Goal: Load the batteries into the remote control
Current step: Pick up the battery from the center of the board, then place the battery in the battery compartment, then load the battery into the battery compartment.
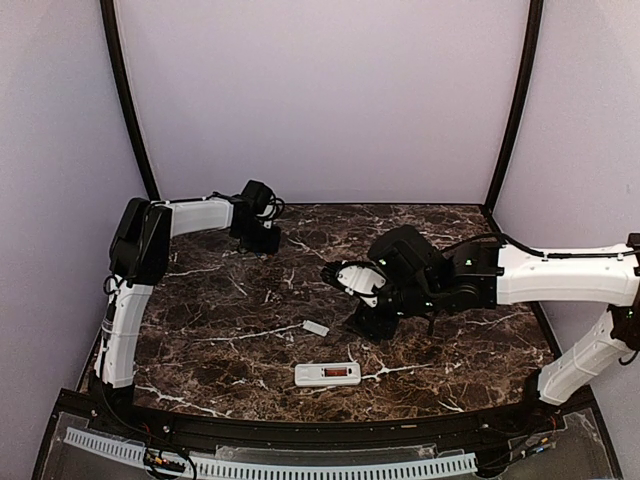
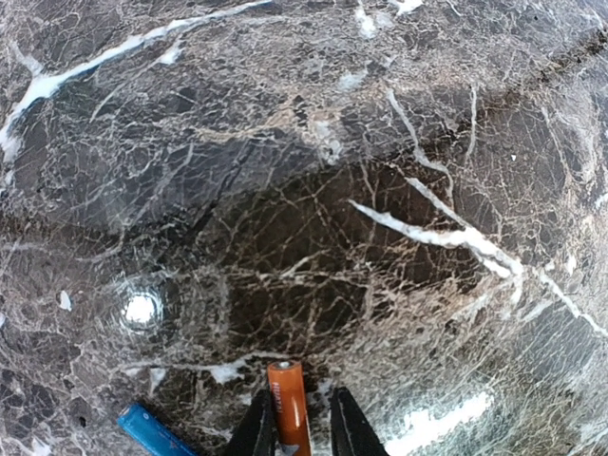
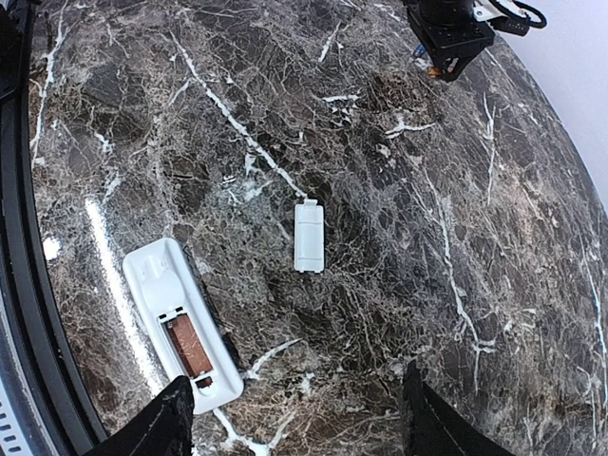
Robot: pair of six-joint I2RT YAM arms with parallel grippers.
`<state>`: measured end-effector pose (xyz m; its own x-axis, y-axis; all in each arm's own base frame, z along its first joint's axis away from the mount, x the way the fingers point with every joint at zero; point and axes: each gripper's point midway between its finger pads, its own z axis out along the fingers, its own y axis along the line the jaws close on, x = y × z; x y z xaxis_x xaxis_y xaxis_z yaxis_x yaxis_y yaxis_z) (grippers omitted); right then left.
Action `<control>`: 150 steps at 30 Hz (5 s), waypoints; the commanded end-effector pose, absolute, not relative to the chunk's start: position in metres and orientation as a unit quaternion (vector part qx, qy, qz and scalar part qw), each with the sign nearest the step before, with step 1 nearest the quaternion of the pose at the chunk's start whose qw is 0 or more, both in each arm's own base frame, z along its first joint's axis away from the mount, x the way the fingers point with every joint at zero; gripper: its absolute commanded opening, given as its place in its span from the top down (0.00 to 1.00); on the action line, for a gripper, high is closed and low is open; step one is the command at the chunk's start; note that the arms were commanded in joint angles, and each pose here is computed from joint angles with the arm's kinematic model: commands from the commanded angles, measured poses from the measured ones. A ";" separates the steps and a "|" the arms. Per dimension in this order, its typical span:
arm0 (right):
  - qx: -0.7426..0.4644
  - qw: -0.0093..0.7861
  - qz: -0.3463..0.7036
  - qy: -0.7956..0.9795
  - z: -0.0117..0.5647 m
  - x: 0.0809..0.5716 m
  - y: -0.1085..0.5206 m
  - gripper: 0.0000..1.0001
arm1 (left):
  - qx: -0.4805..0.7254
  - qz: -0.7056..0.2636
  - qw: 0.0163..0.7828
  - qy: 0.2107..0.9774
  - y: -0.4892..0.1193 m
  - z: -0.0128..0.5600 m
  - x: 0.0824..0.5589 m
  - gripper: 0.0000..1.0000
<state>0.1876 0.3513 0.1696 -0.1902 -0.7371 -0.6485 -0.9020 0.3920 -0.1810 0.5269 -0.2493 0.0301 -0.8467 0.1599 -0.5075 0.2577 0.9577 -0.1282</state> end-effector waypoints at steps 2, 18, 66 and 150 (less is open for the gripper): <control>-0.533 0.348 0.114 0.763 0.174 0.190 0.348 0.29 | 0.109 -0.093 0.219 0.965 -0.244 0.016 0.512 0.84; -0.508 0.390 0.112 0.760 0.201 0.194 0.333 0.28 | 0.167 -0.150 0.232 0.946 -0.272 0.041 0.491 1.00; -0.403 0.496 0.195 0.744 0.245 0.185 0.277 0.24 | 0.637 -0.198 0.178 0.723 -0.425 0.049 0.154 1.00; -0.679 0.049 0.182 0.710 0.034 0.157 0.388 0.52 | 0.169 -0.179 0.421 0.873 -0.234 0.172 0.284 0.19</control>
